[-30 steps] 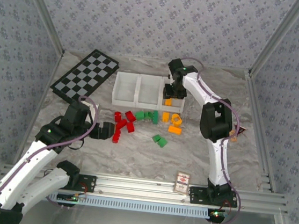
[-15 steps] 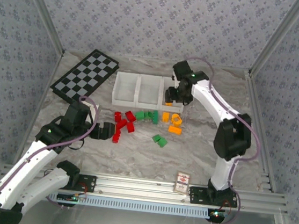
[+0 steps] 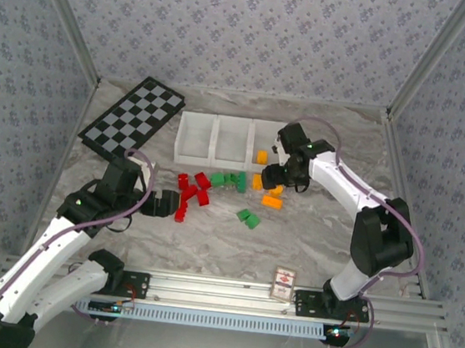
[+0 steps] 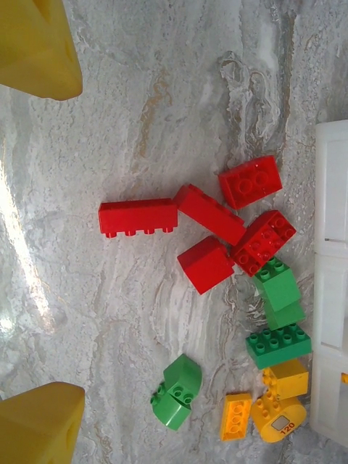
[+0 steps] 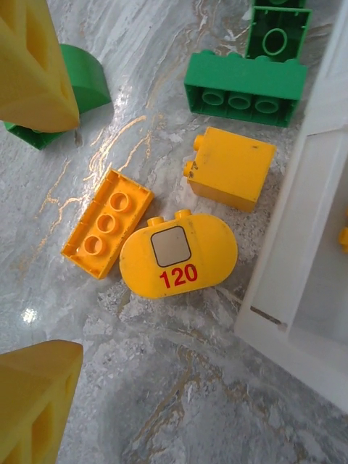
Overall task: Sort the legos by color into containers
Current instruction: Pick up the lego from the center of the table.
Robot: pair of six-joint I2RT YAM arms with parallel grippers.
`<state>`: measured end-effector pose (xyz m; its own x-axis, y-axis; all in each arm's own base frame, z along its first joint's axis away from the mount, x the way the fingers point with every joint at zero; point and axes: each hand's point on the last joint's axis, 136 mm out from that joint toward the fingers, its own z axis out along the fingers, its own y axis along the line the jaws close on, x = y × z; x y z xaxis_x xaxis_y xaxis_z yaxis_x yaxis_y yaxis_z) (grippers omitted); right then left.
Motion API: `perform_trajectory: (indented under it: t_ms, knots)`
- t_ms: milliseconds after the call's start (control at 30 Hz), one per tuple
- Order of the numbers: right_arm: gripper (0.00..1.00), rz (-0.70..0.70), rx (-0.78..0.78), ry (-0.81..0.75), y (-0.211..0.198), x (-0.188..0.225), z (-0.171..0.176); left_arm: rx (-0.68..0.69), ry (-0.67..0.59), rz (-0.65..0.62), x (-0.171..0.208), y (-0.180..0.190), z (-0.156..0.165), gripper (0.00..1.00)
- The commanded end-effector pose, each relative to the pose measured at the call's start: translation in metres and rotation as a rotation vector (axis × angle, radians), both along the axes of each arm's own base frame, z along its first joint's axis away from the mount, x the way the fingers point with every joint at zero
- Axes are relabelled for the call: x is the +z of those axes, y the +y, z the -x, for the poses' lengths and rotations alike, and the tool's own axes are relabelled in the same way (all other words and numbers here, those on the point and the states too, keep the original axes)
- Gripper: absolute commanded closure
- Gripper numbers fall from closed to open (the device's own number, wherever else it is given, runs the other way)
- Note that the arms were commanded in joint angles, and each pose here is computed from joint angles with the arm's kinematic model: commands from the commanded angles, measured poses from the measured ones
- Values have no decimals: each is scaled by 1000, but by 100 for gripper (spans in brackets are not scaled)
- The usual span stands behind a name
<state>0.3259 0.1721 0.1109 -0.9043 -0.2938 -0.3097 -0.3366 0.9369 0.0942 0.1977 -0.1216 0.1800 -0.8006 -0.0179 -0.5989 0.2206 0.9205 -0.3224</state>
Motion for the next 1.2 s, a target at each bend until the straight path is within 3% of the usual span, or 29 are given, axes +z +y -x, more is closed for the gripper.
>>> perform_trajectory:
  t_ms: [0,600,1167]
  knots:
    - [21,-11,76,-3,4,-11,-4,2,0,1,-1,0,1,0]
    - [27,204,115,49,-7,-70,-25,-3,0,-2,-1,-1,2,0]
    - [49,234,128,62,-1,-81,-32,-7,-5,-2,0,-2,3,0]
